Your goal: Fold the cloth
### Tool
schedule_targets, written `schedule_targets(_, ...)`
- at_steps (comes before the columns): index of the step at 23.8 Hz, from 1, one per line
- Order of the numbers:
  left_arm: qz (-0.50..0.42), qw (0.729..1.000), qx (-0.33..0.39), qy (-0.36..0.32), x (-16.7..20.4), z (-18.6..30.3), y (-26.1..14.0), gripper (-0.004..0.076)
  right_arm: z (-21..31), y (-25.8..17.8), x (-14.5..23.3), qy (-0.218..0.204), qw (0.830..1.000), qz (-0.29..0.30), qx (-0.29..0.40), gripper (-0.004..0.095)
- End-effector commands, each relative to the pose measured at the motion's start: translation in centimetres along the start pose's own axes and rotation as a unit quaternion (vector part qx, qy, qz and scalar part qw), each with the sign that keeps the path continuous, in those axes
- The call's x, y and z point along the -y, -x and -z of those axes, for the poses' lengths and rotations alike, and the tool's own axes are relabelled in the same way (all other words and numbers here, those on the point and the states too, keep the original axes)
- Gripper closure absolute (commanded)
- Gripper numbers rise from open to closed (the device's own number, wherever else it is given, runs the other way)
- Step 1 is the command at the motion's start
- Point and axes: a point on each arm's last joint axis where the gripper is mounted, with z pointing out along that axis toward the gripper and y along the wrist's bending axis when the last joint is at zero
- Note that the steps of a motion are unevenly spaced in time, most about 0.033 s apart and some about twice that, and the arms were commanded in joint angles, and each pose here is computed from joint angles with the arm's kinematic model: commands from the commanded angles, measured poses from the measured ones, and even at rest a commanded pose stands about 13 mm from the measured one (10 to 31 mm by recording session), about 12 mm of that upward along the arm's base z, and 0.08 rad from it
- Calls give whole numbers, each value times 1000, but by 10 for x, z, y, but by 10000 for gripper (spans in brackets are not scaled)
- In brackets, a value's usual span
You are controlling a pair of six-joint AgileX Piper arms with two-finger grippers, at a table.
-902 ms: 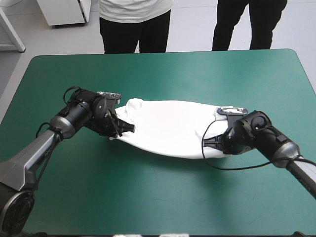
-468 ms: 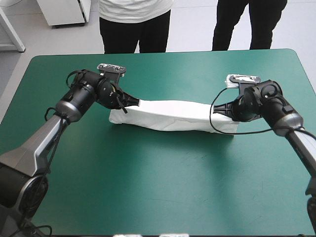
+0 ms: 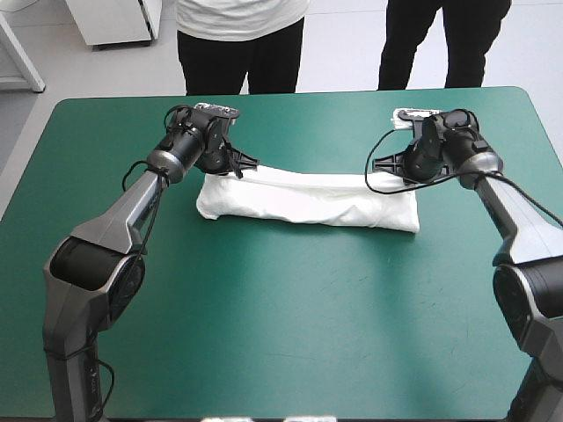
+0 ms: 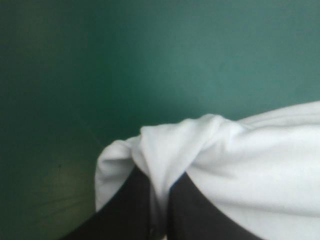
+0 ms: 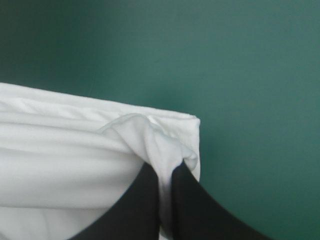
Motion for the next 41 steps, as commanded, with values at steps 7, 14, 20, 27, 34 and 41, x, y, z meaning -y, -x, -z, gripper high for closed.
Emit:
schedule_targets(7,13,1000,18,0,-6,-8,12,734,-17,25,-2,4,1000,-2,21,925)
schedule_targets(14,-29,999,10,-39,2,-18,10,491,-16,26,-3,9,1000,18,16,514)
schedule_targets(20,-14,999,10,-39,-2,15,10,76,14,29,-4,23,999,7,39,310)
schedule_targets(27,-7,997,69,-42,-10,77,13,708,49,24,-1,22,999,8,44,462)
schedule_targets(34,-26,986,82,-146,13,99,10,734,71,20,1,23,998,7,53,463)
schedule_targets(41,-110,967,105,-202,90,101,1,734,87,15,2,23,998,4,51,468)
